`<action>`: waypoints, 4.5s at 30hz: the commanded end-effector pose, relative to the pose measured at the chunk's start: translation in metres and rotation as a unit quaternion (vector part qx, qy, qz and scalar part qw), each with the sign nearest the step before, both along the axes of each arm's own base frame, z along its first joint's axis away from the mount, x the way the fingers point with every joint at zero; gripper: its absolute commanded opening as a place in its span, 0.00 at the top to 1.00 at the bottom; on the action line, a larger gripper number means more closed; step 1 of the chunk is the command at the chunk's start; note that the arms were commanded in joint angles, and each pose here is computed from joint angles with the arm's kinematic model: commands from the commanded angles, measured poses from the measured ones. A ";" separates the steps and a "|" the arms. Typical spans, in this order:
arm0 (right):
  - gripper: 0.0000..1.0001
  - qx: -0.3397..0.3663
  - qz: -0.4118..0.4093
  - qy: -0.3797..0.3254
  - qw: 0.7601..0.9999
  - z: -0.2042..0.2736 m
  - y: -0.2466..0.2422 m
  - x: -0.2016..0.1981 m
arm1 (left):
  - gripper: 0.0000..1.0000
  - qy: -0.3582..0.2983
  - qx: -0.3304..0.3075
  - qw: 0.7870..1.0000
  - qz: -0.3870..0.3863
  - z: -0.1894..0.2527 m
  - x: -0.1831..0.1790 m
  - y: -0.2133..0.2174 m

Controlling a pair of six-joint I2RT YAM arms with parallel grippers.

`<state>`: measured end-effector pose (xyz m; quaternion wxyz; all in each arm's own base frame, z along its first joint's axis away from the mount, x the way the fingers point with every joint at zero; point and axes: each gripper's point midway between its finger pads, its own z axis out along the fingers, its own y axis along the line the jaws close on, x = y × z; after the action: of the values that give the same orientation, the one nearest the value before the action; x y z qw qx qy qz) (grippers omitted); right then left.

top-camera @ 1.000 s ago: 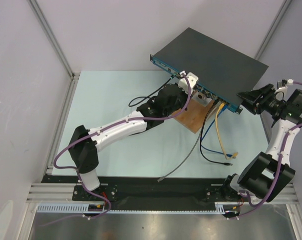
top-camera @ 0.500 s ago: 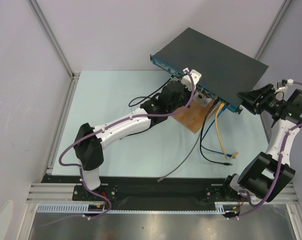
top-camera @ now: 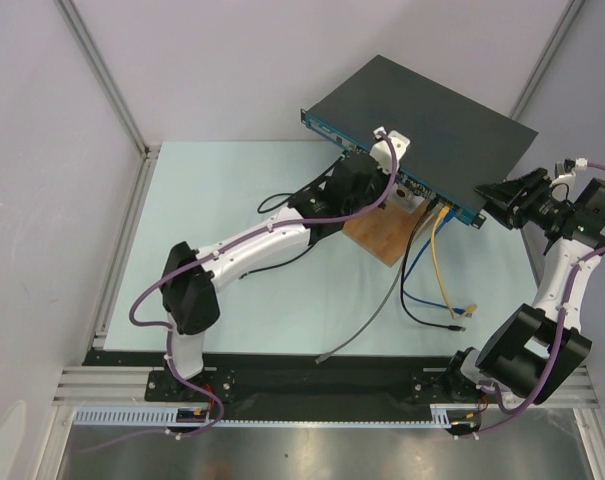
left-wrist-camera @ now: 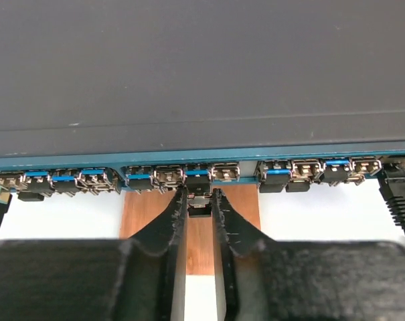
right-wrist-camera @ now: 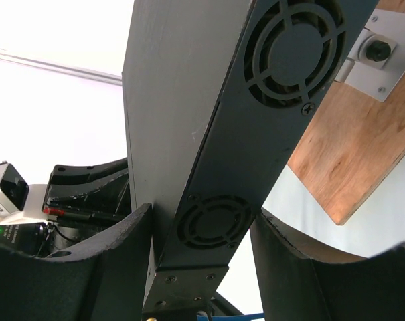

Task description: Insert the plug into the switch port

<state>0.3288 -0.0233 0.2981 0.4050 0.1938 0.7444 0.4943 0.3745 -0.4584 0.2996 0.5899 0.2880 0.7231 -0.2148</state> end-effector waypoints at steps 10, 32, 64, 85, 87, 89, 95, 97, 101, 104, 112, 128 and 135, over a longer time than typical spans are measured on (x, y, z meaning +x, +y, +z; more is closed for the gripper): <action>1.00 -0.039 0.037 -0.050 0.997 0.010 0.011 0.001 | 0.50 -0.024 -0.039 0.998 -0.042 0.045 -0.020 0.033; 1.00 -0.043 0.041 -0.054 0.997 0.014 0.010 0.002 | 0.87 -0.004 -0.042 0.998 -0.046 0.032 -0.013 0.018; 1.00 -0.041 0.045 -0.049 0.997 0.009 0.010 0.000 | 0.87 -0.025 -0.038 0.998 -0.036 0.029 0.011 -0.003; 1.00 -0.030 0.048 -0.043 0.997 0.004 0.007 0.006 | 0.81 -0.171 -0.130 0.977 -0.010 0.044 0.030 -0.008; 1.00 -0.030 0.046 -0.043 0.998 0.005 0.006 0.007 | 0.78 -0.168 -0.131 0.977 -0.015 0.043 0.029 -0.009; 1.00 -0.032 0.044 -0.043 0.998 0.004 0.006 0.008 | 0.75 -0.167 -0.133 0.977 -0.020 0.047 0.024 -0.005; 1.00 -0.043 0.033 -0.044 0.998 0.005 0.002 0.010 | 0.73 -0.155 -0.128 0.978 -0.050 0.048 0.000 0.011; 1.00 -0.046 0.033 -0.045 0.997 0.005 0.002 0.009 | 0.71 -0.148 -0.126 0.979 -0.068 0.049 -0.014 0.019; 0.97 -0.057 0.034 -0.051 0.997 0.004 0.004 0.006 | 0.66 -0.136 -0.123 0.980 -0.075 0.052 -0.028 0.038; 0.89 -0.069 0.029 -0.058 0.996 0.003 0.002 0.006 | 0.64 -0.109 -0.124 0.982 -0.088 0.054 -0.037 0.053; 0.31 -0.113 0.012 -0.090 0.989 0.017 -0.014 0.003 | 0.53 0.002 -0.098 0.989 -0.110 0.037 -0.048 0.099; 0.00 -0.224 0.000 -0.144 0.964 0.071 -0.021 -0.041 | 0.00 0.161 -0.049 0.986 -0.018 0.012 -0.065 0.232; 0.00 -0.319 0.053 -0.121 0.939 0.041 0.006 -0.091 | 0.00 0.193 0.003 0.981 -0.007 -0.030 -0.109 0.265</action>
<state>0.2709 -0.0354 0.3509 0.5210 0.0123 0.7939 0.3134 0.2919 -0.2077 0.2964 0.4722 0.2343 0.8025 -0.2796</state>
